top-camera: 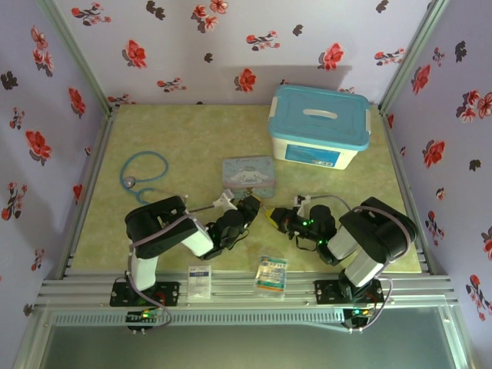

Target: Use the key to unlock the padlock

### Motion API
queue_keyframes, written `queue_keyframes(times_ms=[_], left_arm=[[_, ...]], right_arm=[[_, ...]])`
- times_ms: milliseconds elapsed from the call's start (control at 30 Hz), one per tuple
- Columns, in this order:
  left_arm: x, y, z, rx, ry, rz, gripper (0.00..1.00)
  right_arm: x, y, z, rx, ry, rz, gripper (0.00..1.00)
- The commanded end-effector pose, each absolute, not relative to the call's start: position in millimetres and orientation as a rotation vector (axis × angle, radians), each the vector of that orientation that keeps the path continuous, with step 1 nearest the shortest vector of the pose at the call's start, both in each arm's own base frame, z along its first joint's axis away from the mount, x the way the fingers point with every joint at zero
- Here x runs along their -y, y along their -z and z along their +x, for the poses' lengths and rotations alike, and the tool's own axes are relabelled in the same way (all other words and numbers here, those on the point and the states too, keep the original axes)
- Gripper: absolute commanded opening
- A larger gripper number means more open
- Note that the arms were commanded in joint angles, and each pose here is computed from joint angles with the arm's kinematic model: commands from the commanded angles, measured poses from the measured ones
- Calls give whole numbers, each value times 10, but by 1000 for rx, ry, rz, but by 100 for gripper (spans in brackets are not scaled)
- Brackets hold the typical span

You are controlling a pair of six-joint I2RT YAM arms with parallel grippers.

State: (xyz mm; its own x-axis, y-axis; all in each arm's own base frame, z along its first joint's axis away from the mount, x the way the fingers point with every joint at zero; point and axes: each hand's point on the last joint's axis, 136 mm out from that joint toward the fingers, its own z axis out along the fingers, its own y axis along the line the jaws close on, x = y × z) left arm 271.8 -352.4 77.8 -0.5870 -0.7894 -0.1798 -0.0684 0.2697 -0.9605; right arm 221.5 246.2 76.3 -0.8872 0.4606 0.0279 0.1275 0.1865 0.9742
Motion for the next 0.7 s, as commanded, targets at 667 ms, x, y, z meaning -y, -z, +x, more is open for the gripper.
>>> queue_keyframes(times_ms=[667], left_arm=[[3538, -1208, 2800, -1715, 1472, -808, 0]], right_arm=[[-2568, -835, 2242, -2179, -1783, 500, 0]])
